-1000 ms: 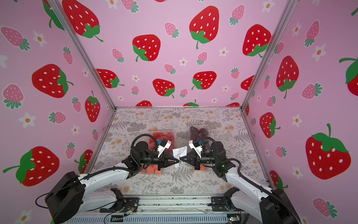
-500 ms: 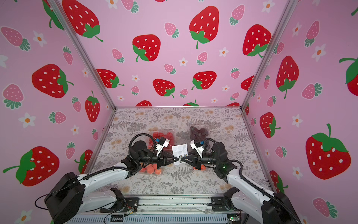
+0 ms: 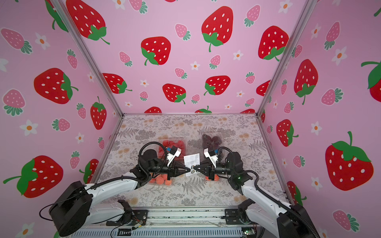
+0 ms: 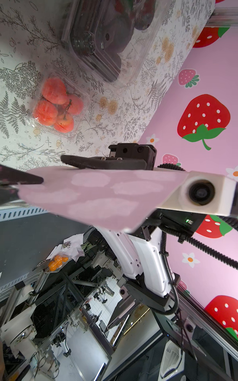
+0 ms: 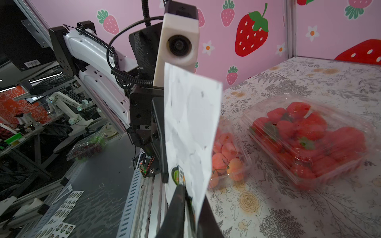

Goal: Label fruit boxes
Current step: Adjust the label sticker.

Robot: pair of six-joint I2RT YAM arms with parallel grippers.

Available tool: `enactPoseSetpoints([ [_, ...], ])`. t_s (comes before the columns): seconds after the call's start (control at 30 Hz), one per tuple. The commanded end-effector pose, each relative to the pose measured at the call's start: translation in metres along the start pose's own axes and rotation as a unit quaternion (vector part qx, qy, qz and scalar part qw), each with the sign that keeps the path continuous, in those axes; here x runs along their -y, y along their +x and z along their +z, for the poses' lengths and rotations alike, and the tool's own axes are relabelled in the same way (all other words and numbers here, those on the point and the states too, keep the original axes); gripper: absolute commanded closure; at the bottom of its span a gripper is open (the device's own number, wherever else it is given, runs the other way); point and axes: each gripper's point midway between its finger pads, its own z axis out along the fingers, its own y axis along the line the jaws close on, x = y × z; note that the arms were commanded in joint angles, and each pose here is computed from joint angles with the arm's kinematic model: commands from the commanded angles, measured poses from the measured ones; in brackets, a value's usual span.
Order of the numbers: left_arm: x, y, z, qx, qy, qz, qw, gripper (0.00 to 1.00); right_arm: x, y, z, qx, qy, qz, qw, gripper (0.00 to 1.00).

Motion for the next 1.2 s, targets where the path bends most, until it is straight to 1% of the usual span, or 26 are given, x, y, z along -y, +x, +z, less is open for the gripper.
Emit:
enactPoseSetpoints([
  [0.0, 0.012, -0.015, 0.005, 0.003, 0.027, 0.032, 0.999, 1.0, -0.004, -0.01, 0.001, 0.008, -0.015, -0.02, 1.0, 0.94],
  [0.1, 0.013, -0.015, 0.008, 0.001, 0.034, 0.034, 0.999, 1.0, -0.004, -0.008, 0.002, 0.009, -0.02, -0.019, 1.0, 0.99],
  [0.27, 0.011, -0.018, 0.014, 0.0, 0.039, 0.029, 0.999, 1.0, -0.017, -0.004, 0.008, -0.001, -0.061, -0.021, 0.998, 0.99],
  [0.37, 0.009, -0.016, 0.011, 0.001, 0.035, 0.029, 0.999, 1.0, -0.027, -0.003, 0.006, -0.002, -0.077, -0.028, 0.997, 1.0],
  [0.5, 0.003, -0.014, 0.005, 0.007, 0.013, 0.031, 0.999, 1.0, -0.038, -0.004, 0.001, 0.006, -0.086, -0.046, 0.995, 1.0],
  [0.67, 0.0, -0.014, 0.006, 0.004, 0.013, 0.025, 1.0, 1.0, -0.049, -0.001, 0.004, -0.005, -0.117, -0.049, 0.992, 1.0],
  [0.9, 0.0, -0.015, -0.01, 0.02, -0.007, 0.032, 0.999, 1.0, -0.044, 0.002, 0.004, -0.006, -0.096, -0.05, 0.994, 1.0],
  [0.97, 0.0, -0.015, -0.01, 0.017, -0.009, 0.03, 0.999, 1.0, -0.043, 0.002, 0.003, -0.007, -0.09, -0.052, 0.995, 1.0],
  [1.1, -0.002, -0.014, -0.007, 0.013, -0.003, 0.026, 1.0, 1.0, -0.047, 0.0, 0.004, -0.008, -0.109, -0.05, 0.993, 1.0],
  [1.17, 0.001, -0.014, -0.007, 0.015, 0.003, 0.027, 1.0, 1.0, -0.042, 0.0, 0.006, -0.011, -0.098, -0.045, 0.994, 1.0],
])
